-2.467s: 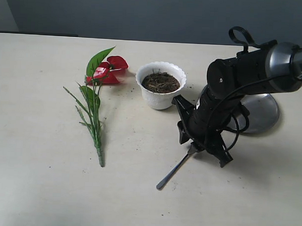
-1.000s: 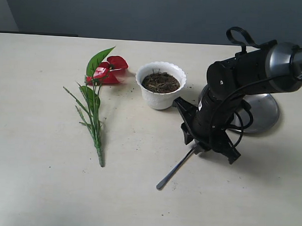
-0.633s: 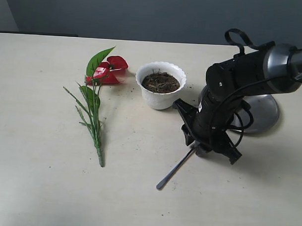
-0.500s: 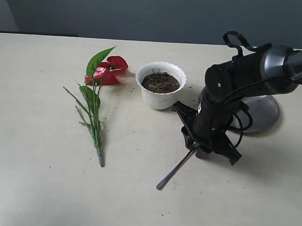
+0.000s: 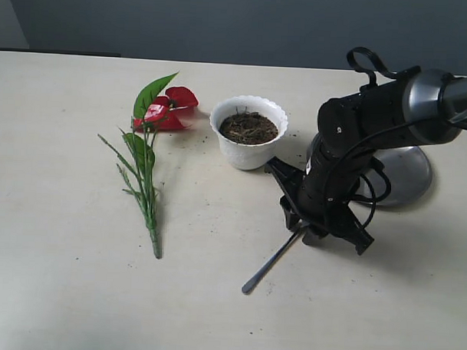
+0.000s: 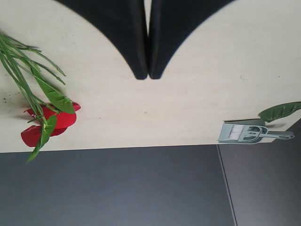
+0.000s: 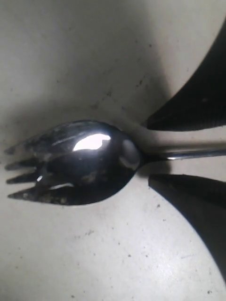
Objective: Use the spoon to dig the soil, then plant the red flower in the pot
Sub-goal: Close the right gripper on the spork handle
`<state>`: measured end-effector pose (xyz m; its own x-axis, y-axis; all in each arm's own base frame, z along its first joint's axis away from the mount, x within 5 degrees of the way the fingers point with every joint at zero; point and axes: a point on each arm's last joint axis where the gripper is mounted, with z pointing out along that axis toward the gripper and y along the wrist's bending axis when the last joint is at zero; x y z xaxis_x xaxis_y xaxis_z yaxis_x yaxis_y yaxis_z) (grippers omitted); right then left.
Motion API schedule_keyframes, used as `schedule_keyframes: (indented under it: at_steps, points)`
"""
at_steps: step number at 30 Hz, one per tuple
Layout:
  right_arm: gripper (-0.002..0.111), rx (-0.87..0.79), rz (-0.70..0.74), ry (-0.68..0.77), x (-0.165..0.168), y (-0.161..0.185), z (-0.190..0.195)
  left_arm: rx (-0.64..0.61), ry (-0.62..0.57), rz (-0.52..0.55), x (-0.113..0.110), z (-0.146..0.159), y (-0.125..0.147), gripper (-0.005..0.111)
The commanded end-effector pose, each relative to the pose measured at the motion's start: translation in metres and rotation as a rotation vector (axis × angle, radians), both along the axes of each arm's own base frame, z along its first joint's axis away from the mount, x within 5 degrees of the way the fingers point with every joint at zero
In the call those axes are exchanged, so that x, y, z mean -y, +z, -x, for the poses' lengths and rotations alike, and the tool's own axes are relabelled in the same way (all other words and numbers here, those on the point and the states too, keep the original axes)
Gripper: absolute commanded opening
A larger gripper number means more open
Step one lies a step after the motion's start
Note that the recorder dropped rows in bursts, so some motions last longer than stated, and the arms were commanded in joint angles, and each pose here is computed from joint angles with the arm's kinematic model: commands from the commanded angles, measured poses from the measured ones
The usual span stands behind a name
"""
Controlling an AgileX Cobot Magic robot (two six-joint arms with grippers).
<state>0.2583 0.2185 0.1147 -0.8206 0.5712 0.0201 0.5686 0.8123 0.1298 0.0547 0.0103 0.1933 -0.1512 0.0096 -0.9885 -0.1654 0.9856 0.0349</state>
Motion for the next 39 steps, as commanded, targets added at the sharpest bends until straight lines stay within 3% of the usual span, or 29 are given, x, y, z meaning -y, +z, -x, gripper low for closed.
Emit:
schedule_keyframes:
  at_steps: [1,27,35,39]
  points:
    - [0.031,-0.013,-0.003,-0.009,-0.0013,-0.0067,0.0007,-0.001,0.001,0.004,0.0000,0.0002,-0.0016,0.000]
    - [0.031,-0.074,0.018,0.020,-0.0004,-0.0142,0.0053,-0.001,0.001,0.004,0.0000,0.0002,-0.0016,0.000]
    - [0.008,-0.076,0.007,0.055,-0.0014,-0.0141,0.0059,-0.001,0.001,0.004,0.0000,0.0002,-0.0016,0.000]
    - [0.012,-0.071,0.004,0.065,-0.0018,-0.0140,0.0055,-0.001,0.001,0.004,0.0000,0.0002,-0.0016,0.000]
